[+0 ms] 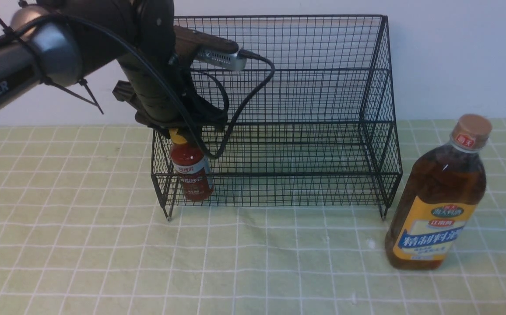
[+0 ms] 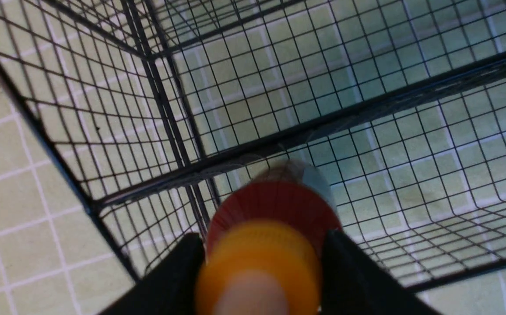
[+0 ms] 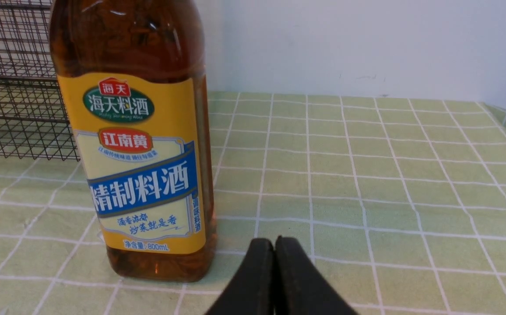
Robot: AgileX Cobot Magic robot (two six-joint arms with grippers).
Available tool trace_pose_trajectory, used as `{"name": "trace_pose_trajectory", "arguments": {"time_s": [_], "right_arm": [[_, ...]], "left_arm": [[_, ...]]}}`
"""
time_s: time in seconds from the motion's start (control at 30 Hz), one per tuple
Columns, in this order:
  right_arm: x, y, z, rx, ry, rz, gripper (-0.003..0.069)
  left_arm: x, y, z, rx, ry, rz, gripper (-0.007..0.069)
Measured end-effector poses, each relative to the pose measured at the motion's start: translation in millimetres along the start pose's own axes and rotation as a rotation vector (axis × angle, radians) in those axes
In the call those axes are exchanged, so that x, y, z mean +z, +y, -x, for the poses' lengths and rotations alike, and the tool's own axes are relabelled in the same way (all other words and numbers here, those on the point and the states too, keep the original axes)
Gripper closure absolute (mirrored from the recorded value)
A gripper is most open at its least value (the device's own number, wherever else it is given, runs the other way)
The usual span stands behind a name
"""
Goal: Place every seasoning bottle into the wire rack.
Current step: Use the left arm to put the condiment bottle back on the shelf, then use the right arm to grab the condiment bottle closest to it
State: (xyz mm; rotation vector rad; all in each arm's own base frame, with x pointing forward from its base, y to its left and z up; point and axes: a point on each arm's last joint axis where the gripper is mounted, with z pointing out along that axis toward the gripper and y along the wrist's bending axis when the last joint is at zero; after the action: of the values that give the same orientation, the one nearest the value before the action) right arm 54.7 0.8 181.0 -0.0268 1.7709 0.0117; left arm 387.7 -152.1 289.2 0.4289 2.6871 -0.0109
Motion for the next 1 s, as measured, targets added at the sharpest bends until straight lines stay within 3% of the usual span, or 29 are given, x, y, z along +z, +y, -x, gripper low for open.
{"name": "trace_pose_trajectory", "arguments": {"time_s": [0.27, 0.47, 0.63, 0.77, 0.8, 0.83, 1.0], "right_arm": [[0, 0, 0, 0.0, 0.0, 0.0, 0.0673], [0, 0, 0, 0.0, 0.0, 0.0, 0.0673], [0, 0, 0, 0.0, 0.0, 0.0, 0.0673], [0, 0, 0, 0.0, 0.0, 0.0, 0.0673], [0, 0, 0, 0.0, 0.0, 0.0, 0.0673], [0, 0, 0, 0.0, 0.0, 0.0, 0.0673], [0, 0, 0, 0.0, 0.0, 0.0, 0.0673]], "left_arm": [[-3, 0, 1, 0.0, -0.004, 0.001, 0.0137], [-43, 10, -6, 0.021, -0.032, 0.064, 0.0137], [-112, 24, -21, 0.032, -0.121, 0.142, 0.0271], [-181, 33, -47, 0.005, -0.25, 0.154, 0.0505], [-185, 34, -49, 0.003, -0.256, 0.154, 0.0517], [-205, 36, -59, -0.008, -0.302, 0.15, 0.0578], [-275, 39, -103, -0.08, -0.481, 0.062, 0.0631]]}}
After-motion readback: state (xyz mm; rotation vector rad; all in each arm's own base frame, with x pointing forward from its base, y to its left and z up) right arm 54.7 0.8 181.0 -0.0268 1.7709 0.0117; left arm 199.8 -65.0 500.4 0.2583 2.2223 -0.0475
